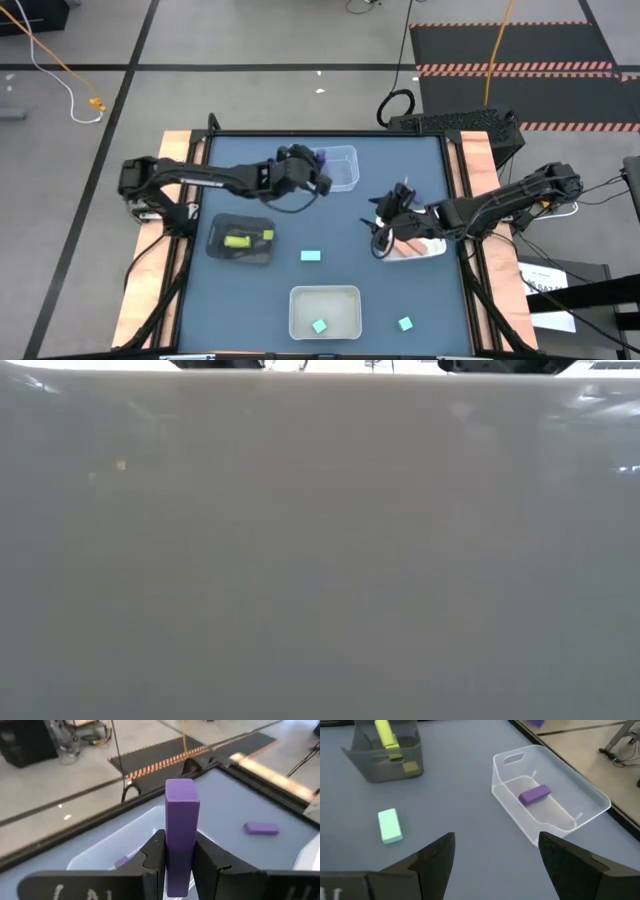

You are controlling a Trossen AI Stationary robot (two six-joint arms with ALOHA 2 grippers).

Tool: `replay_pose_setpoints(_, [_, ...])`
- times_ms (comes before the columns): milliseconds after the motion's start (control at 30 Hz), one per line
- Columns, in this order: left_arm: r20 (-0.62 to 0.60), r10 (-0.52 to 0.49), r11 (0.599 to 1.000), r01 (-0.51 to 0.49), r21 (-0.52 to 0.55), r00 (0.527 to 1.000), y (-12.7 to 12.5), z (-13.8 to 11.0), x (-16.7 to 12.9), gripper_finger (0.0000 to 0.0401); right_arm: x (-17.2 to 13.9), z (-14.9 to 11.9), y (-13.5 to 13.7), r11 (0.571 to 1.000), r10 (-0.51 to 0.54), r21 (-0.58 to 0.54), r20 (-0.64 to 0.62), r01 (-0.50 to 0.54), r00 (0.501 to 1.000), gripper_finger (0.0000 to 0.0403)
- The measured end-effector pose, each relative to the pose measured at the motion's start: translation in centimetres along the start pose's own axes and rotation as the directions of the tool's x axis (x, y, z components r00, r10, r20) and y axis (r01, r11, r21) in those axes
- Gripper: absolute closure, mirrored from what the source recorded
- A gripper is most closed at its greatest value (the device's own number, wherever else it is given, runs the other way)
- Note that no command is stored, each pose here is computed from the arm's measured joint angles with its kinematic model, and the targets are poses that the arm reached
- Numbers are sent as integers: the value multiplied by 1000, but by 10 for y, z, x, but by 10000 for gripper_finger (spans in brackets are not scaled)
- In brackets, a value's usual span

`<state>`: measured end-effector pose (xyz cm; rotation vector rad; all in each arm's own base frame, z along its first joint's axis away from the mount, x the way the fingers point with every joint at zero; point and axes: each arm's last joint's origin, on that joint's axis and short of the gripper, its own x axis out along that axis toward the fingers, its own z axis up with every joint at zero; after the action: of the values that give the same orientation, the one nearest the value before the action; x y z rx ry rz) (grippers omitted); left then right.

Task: Sort & place blocks by color
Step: Put the bottom violet block into the transparent bin, then put the violet block into the transparent bin

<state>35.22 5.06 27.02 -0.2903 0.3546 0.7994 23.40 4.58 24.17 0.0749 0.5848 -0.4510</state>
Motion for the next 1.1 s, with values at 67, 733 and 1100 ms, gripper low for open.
replay_pose_setpoints(67, [-38,32,999,-32,-1,999,4,-9,15,334,1,1,-1,1000,-5,5,7,5,1000,124])
replay_pose_setpoints(733, [-172,69,994,-82,-70,983,19,-43,68,305,6,-3,-12,989,-63,-134,-57,55,996,124])
replay_pose_setpoints(1100, [-182,34,999,-40,-25,983,16,-40,61,197,7,-5,-40,984,-175,-69,-151,166,973,124])
